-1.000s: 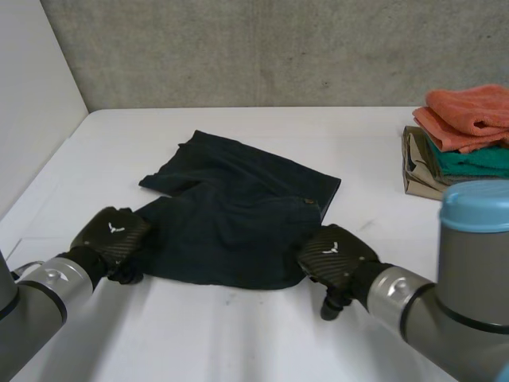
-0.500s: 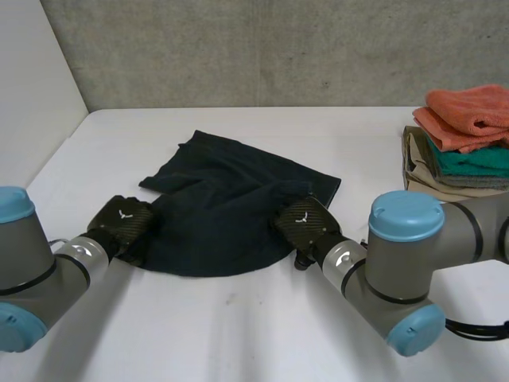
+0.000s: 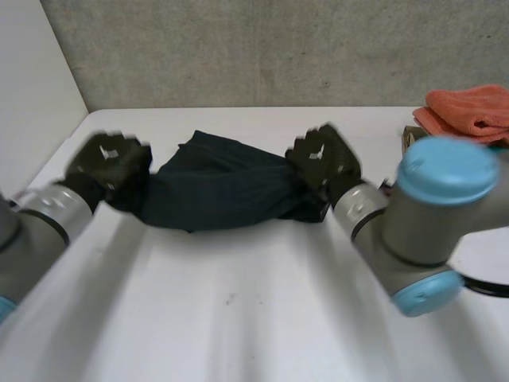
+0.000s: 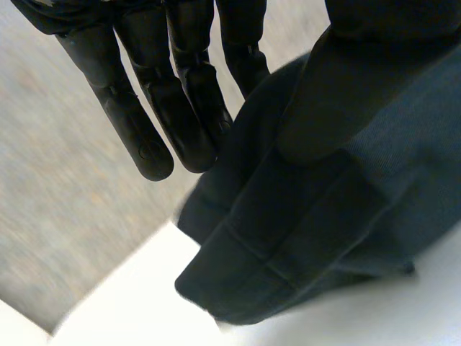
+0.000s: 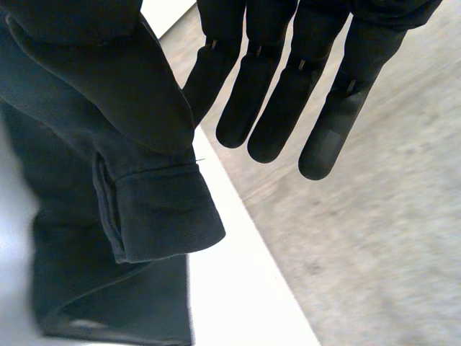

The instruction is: Fold the laundry.

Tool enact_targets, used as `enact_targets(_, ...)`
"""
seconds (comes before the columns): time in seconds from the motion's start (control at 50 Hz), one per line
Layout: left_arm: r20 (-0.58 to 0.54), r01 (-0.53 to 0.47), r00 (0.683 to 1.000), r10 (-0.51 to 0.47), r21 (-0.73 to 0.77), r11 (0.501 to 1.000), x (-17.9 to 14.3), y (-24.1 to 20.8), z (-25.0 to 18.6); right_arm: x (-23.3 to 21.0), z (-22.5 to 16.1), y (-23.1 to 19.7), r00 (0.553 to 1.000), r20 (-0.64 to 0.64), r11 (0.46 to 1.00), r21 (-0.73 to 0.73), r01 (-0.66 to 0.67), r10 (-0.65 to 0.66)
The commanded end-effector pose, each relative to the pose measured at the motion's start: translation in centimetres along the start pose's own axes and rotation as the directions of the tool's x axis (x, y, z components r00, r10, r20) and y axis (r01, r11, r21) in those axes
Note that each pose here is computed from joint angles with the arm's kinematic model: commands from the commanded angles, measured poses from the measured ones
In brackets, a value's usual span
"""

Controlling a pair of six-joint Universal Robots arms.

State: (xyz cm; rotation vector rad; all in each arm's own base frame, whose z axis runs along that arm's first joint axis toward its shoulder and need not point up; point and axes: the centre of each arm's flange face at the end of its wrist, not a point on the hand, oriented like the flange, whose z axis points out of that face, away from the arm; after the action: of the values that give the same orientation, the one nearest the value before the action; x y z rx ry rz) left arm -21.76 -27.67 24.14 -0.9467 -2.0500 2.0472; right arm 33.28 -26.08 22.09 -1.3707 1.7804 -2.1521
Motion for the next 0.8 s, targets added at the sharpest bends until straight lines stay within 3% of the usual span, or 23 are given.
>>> enact_targets(0.02, 0.04, 0.08, 0.995, -0.088, 0.179, 0.981, -1.9, -8.6, -3.9, 7.0, -3.9, -7.2, 0.993, -0.116, 0.996, 0.087, 0.014, -0.004)
enact_targets(0.12, 0.053, 0.109, 0.99, -0.128, 0.27, 0.957, -2.9, -12.1, -5.3, 10.5, -6.5, -11.0, 0.977, -0.211, 0.987, 0.155, 0.045, -0.012)
enact_targets(0.22, 0.057, 0.119, 0.988, -0.142, 0.301, 0.946, -3.4, -13.1, -5.0, 11.9, -7.4, -11.8, 0.971, -0.237, 0.987, 0.151, 0.051, -0.014)
enact_targets(0.28, 0.039, 0.139, 0.987, -0.154, 0.252, 0.958, -3.1, -11.6, -3.6, 11.9, -7.1, -11.0, 0.975, -0.22, 0.993, 0.11, 0.039, -0.014)
enact_targets(0.46, -0.079, 0.191, 0.98, -0.184, 0.093, 0.977, 0.6, -5.0, 3.3, 7.5, -2.3, -3.0, 0.998, -0.056, 0.993, -0.113, -0.032, 0.026)
enact_targets(0.62, -0.065, 0.194, 0.98, -0.19, 0.063, 0.979, 0.9, -2.3, 7.9, 5.1, 0.7, 1.7, 0.991, -0.033, 0.973, -0.186, -0.135, 0.131)
enact_targets(0.8, -0.099, 0.194, 0.977, -0.19, 0.028, 0.981, 3.5, -3.0, 6.1, 6.0, 0.3, 2.2, 0.94, -0.092, 0.919, -0.197, -0.342, 0.33)
